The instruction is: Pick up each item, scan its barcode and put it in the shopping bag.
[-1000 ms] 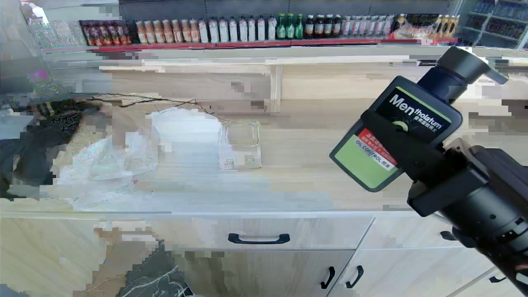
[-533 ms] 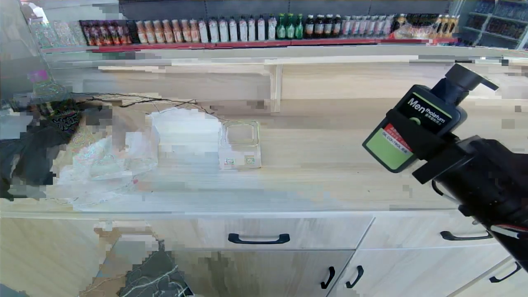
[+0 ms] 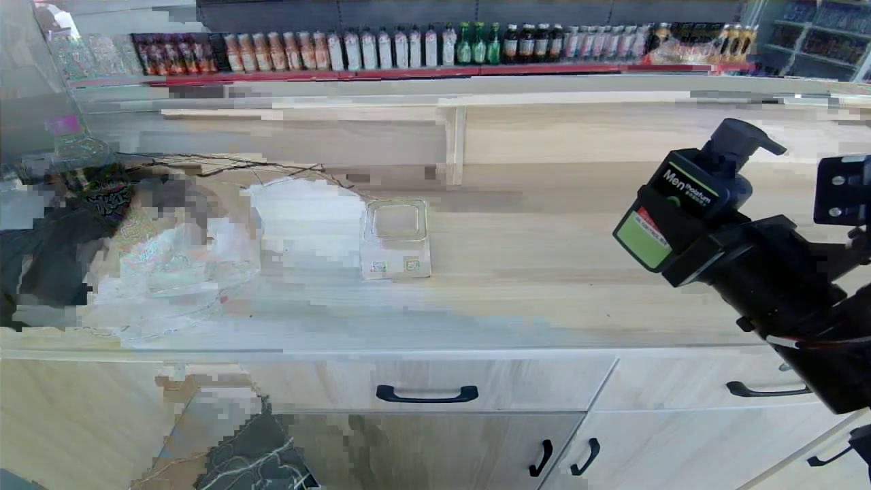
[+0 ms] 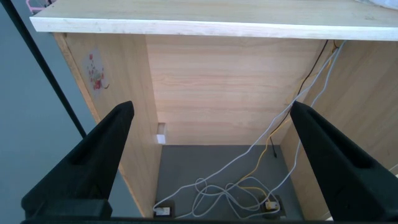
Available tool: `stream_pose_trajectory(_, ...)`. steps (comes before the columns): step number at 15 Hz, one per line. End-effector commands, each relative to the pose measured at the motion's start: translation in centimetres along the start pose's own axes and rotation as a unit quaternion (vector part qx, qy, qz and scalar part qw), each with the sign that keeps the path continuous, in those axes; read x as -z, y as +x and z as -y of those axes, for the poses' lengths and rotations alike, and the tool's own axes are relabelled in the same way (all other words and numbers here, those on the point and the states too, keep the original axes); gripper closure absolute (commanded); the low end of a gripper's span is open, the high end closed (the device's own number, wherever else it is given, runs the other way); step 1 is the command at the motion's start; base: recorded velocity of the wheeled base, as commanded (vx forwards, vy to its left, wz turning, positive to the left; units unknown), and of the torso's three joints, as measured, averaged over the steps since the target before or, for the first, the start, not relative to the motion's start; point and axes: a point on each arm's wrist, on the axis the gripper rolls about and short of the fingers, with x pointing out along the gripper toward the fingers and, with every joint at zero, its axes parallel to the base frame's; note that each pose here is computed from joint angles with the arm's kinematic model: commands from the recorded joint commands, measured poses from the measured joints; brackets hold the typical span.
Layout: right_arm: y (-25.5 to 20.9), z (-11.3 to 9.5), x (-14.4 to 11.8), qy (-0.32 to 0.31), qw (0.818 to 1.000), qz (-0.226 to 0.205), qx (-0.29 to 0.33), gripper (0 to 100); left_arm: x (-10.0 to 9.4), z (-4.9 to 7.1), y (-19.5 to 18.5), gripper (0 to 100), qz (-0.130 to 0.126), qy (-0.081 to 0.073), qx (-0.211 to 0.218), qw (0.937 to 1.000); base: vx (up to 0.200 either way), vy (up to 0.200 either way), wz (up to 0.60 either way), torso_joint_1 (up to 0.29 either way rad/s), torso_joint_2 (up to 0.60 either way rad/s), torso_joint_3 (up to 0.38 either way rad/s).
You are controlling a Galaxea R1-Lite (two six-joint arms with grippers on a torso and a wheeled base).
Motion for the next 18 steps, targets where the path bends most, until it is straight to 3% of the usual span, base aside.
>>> stream_pose_trajectory(1,-1.7,0.1,-2.0,0.002,1.000,0.016,-0.009,0,0.0,0.0,0.0,0,0.000,0.000,0.000,1.0000,0.000,0.000,0.00,0.000,0.00,0.000)
stream_pose_trajectory(13,-3.4,0.0,-2.5,0.006,1.000,0.009,-0.017,0,0.0,0.0,0.0,0,0.000,0.000,0.000,1.0000,0.000,0.000,0.00,0.000,0.00,0.000)
stream_pose_trajectory(16,-3.7,0.0,-2.4,0.006,1.000,0.005,-0.017,0,0.0,0.0,0.0,0,0.000,-0.001,0.000,1.0000,-0.200,0.000,0.00,0.007,0.00,0.002)
stream_pose_trajectory(18,-3.7,0.0,-2.3,0.005,1.000,0.003,-0.017,0,0.0,0.0,0.0,0,0.000,0.000,0.000,1.0000,0.000,0.000,0.00,0.000,0.00,0.000)
